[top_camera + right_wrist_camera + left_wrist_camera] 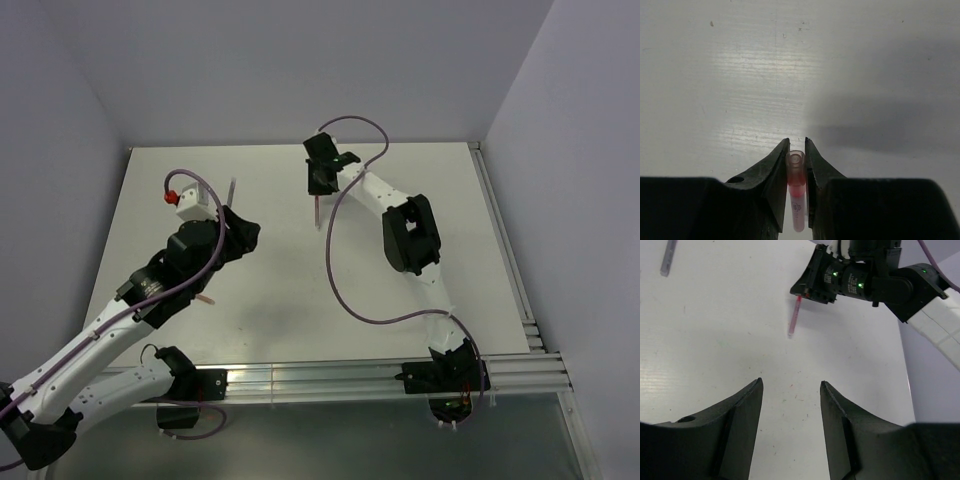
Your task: Insert the pens into the pen caps
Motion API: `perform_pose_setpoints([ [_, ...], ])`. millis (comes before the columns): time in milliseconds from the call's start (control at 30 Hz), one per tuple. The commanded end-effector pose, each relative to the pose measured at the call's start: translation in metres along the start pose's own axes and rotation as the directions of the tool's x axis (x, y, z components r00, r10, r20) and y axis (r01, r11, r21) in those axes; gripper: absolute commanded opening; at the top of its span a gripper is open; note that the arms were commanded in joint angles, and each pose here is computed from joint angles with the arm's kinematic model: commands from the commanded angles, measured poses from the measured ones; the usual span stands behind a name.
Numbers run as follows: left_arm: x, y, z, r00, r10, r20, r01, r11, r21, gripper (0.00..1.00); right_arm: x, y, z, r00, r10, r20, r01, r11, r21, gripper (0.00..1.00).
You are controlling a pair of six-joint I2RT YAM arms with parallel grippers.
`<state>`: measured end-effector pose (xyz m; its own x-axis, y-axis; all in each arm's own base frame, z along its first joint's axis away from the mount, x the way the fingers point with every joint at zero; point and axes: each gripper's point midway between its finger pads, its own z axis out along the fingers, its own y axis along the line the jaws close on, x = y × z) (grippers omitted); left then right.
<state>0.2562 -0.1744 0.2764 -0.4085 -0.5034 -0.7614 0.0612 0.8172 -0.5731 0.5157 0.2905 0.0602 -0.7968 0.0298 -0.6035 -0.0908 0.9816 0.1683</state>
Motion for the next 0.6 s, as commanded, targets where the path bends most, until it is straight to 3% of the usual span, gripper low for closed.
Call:
perform_pose_setpoints([
  [0, -0.001, 0.017, 0.004, 0.999, -0.032, 0.028, 0.035, 0.995, -0.095, 0.55, -0.007, 0.0, 0.004, 1.0, 0.003, 0.014, -0.003, 1.0, 0.0, 0.24],
  [167, 0.001, 0.034, 0.005, 0.995, -0.081, 0.059, 0.09, 0.98, -0.179, 0.57, -0.003, -0.007, 0.005, 1.0, 0.004, 0.006, -0.004, 1.0, 0.006, 0.37],
  [400, 0.004, 0.056, 0.006, 0.986, -0.129, 0.102, 0.152, 0.951, -0.27, 0.57, 0.006, -0.018, 0.009, 1.0, -0.004, -0.005, 0.004, 1.0, 0.015, 0.41],
  [567, 0.002, 0.093, 0.003, 0.953, -0.22, 0.209, 0.289, 0.864, -0.411, 0.61, -0.003, -0.019, -0.013, 0.999, -0.01, 0.036, 0.01, 1.0, -0.004, 0.42],
])
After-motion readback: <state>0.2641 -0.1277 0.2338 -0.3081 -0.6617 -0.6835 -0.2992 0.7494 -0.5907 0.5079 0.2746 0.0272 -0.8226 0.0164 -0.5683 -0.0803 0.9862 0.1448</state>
